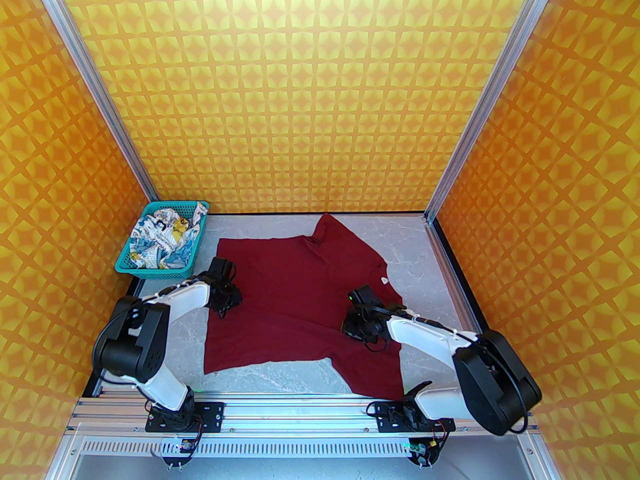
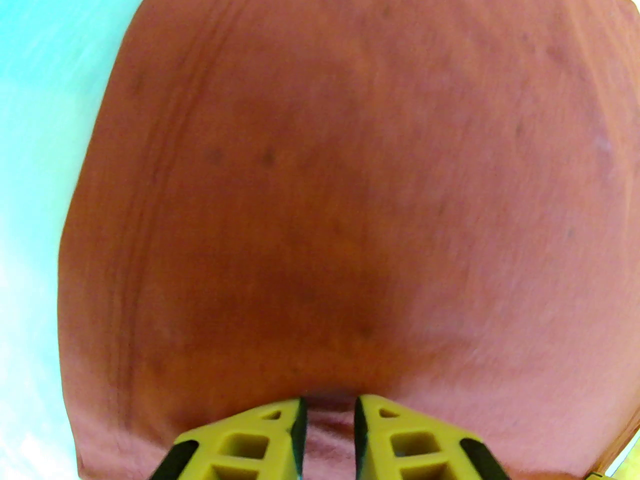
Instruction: Fold and stack the mixed laundry pile
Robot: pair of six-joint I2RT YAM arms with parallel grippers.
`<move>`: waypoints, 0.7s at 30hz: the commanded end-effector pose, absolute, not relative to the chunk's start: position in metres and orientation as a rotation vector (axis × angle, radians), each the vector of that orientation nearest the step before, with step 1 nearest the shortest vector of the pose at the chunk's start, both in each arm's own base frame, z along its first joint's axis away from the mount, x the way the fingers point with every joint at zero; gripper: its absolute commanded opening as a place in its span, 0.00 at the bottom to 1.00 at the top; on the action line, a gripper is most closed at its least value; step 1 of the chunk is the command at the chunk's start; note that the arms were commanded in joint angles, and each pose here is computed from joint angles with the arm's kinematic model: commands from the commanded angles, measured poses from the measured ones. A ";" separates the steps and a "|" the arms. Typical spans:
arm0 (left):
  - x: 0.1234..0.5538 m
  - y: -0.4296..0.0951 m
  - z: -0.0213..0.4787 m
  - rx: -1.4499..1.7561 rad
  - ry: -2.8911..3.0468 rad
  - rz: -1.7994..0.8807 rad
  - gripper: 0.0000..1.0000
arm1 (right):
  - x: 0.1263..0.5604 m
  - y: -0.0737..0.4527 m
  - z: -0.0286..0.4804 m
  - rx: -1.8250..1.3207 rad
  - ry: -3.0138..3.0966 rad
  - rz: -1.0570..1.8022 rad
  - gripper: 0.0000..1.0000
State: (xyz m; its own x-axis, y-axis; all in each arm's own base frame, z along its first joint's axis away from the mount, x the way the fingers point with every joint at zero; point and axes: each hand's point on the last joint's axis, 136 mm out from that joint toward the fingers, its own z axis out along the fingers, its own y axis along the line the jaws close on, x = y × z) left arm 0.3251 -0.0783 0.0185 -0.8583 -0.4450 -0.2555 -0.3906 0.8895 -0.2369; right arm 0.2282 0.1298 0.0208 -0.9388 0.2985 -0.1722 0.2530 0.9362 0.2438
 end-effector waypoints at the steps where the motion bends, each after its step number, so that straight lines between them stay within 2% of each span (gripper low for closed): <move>1: 0.280 -0.065 0.007 -0.689 2.862 -0.178 0.25 | 0.257 0.118 0.059 0.344 2.828 0.204 0.31; 5: 0.280 -0.064 0.020 -0.651 2.833 -0.196 0.31 | 0.317 0.125 0.093 0.283 2.740 0.298 0.32; 10: 0.334 -0.075 0.055 -0.557 2.758 -0.229 0.33 | 0.398 0.123 0.110 0.192 2.683 0.249 0.35; 16: 0.412 -0.065 0.061 -0.605 2.660 -0.238 0.29 | 0.484 0.108 0.082 0.189 2.677 0.192 0.34; 21: 0.461 -0.044 0.046 -0.675 2.607 -0.239 0.28 | 0.525 0.095 0.044 0.277 2.731 0.242 0.32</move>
